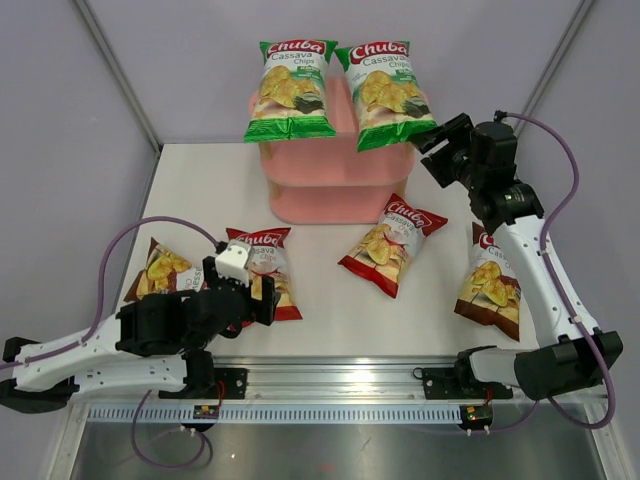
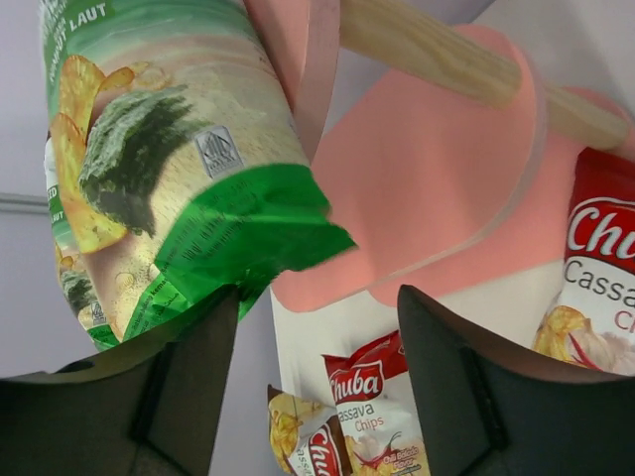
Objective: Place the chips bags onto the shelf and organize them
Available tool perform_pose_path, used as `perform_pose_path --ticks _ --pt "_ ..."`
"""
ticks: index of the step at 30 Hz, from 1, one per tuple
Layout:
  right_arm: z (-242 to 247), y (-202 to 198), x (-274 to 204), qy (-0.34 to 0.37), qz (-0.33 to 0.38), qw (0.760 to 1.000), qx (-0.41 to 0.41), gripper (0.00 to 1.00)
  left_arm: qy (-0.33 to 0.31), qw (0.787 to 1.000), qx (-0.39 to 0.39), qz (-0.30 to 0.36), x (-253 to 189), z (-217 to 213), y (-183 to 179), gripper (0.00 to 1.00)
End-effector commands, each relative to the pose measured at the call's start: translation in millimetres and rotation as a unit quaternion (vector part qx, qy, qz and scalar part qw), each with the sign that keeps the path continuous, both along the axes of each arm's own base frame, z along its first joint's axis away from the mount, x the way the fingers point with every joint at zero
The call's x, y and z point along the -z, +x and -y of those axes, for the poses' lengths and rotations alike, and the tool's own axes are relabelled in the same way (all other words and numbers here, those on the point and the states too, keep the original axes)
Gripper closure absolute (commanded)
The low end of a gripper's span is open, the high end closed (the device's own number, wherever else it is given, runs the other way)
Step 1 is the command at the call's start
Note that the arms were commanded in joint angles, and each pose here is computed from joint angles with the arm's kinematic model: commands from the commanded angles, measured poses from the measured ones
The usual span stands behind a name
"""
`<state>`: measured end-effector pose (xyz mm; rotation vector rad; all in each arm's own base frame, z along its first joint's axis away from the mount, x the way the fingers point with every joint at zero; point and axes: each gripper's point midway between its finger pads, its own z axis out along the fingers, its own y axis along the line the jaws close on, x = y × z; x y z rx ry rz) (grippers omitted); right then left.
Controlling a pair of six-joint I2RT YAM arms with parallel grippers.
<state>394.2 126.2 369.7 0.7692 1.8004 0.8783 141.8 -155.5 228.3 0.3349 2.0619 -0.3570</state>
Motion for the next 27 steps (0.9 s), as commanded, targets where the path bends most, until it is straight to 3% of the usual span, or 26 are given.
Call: perform_pose_path --ticks 1,9,20,27 --pt "-16 8 -31 0.05 0.059 0.996 -0.032 0.3 -0.018 1.0 0.005 -0.005 -5 -1 -3 0.01" --pt "-30 24 -26 0.082 0.058 0.994 -0.049 0.39 -0.009 1.0 0.01 -0.003 2 -3 -4 0.01" --pt "-52 34 -25 0.089 0.052 0.992 -0.07 0.4 -0.012 1.0 0.005 0.002 0 -6 -2 0.01" --pt "-40 22 -47 0.057 0.078 0.994 -0.055 0.38 -0.01 1.0 0.005 0.001 2 -6 -2 0.01"
